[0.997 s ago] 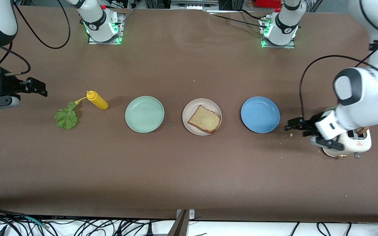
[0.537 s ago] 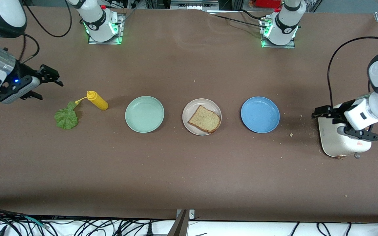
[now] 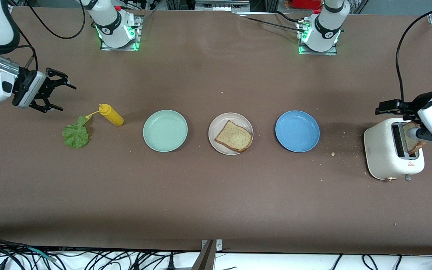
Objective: Make sandwich in beige plate with both arms
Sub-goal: 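Reach the right gripper to the yellow bottle while the left gripper returns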
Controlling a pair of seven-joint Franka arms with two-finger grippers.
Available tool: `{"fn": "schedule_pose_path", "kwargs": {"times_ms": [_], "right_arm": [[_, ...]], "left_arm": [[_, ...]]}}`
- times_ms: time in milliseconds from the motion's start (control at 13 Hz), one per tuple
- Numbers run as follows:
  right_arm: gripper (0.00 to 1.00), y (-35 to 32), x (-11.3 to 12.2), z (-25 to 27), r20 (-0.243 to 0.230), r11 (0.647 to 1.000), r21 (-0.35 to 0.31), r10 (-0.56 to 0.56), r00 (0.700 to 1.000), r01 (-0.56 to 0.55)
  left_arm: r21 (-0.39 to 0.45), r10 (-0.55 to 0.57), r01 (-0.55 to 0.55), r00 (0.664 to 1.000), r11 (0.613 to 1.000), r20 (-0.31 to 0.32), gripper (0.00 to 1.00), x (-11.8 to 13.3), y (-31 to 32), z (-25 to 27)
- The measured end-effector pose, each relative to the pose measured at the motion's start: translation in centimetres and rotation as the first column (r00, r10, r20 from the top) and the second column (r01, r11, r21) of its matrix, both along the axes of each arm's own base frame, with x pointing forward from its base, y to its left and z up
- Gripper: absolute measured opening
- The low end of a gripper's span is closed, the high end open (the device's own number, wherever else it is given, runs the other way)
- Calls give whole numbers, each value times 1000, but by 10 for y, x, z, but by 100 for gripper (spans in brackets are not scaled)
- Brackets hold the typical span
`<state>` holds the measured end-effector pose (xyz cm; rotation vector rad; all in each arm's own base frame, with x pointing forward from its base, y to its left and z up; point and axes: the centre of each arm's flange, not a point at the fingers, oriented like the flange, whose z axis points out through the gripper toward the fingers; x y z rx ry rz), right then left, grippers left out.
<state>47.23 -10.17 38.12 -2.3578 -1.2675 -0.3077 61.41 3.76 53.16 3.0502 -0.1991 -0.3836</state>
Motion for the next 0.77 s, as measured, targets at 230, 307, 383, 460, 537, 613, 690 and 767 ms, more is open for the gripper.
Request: {"fn": "schedule_pose_path", "kwargs": {"times_ms": [230,307,383,460,537,613,690,767], "right_arm": [[100,-10,-22,-46,69,986,156,44,997,-55],[100,-11,-26,-66,103,976,205,55,993,-76],[100,-11,-29,-86,137,966,239,69,988,-100],[100,-13,-30,-104,163,958,258,80,983,-121],[100,-13,-31,-119,180,953,269,92,979,-139],[100,-14,-31,-131,195,949,275,102,975,-155],[100,-14,-32,-140,215,945,279,113,970,-171],[100,-15,-33,-148,238,940,285,118,964,-186]], "left_arm": [[39,14,-15,1000,999,26,100,-2,-12,19],[40,17,-19,999,999,30,100,-4,-14,24],[41,19,-20,999,999,31,100,-7,-14,28],[41,20,-21,999,999,27,100,-9,-14,31],[42,22,-23,1000,999,20,100,-12,-14,34],[43,25,-26,999,999,21,100,-14,-14,36],[43,28,-29,999,999,25,100,-16,-14,40],[44,31,-32,999,999,27,100,-17,-13,43]]}}
